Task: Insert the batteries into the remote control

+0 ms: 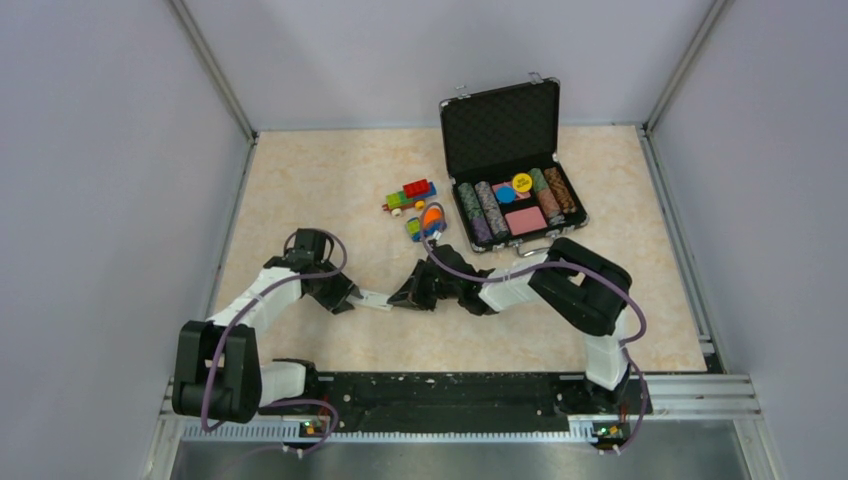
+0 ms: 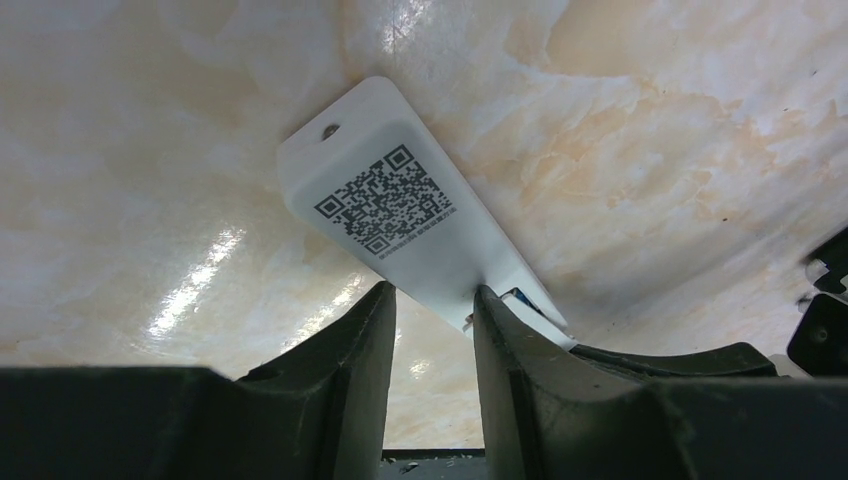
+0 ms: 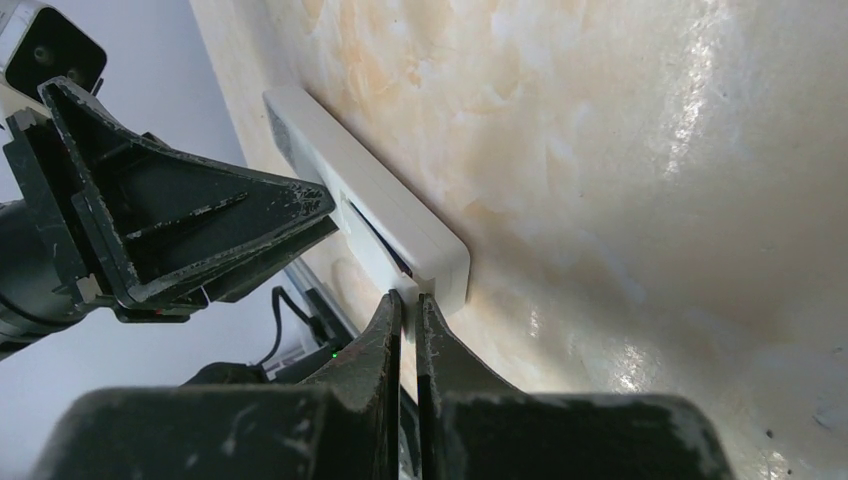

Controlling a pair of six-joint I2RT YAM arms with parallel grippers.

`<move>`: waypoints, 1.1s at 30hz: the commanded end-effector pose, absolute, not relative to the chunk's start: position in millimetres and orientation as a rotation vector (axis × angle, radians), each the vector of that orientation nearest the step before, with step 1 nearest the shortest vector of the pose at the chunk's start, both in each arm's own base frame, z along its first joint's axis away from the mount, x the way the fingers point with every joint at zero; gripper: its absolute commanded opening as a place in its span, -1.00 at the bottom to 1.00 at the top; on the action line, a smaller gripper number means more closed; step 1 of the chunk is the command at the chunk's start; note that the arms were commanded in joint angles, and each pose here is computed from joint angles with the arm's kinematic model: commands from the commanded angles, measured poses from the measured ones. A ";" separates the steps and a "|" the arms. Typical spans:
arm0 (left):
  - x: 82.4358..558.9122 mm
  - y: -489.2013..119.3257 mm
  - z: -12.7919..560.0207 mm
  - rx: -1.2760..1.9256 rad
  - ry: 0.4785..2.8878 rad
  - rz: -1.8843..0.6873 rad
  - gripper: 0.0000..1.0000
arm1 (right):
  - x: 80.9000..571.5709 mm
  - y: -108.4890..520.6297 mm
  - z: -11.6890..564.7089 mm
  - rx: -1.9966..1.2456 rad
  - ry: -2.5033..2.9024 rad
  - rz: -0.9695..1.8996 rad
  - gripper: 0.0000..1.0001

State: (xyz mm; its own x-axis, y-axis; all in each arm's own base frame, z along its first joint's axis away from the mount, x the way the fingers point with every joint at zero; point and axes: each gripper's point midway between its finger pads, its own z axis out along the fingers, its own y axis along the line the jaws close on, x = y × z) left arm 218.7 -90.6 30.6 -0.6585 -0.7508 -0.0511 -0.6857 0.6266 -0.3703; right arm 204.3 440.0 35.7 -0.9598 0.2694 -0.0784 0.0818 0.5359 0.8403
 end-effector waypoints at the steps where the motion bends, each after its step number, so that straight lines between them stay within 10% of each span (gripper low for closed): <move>1: 221.1 -90.6 28.2 -1.180 2.645 -0.485 -0.22 | 206.5 434.2 27.3 0.233 2.553 1.256 -1.00; 33: 220.8 -95.3 21.3 -1.227 2.657 -0.509 -0.37 | 205.0 438.8 40.2 0.255 2.476 1.286 -1.00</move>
State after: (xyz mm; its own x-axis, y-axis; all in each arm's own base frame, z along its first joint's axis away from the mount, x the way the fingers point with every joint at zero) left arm 217.9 -98.7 30.3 -0.6568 -0.7541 0.0041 -0.6959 0.6040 -0.3885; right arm 208.4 437.0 41.1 -0.9243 0.3118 -0.2202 -0.0024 0.5720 0.8202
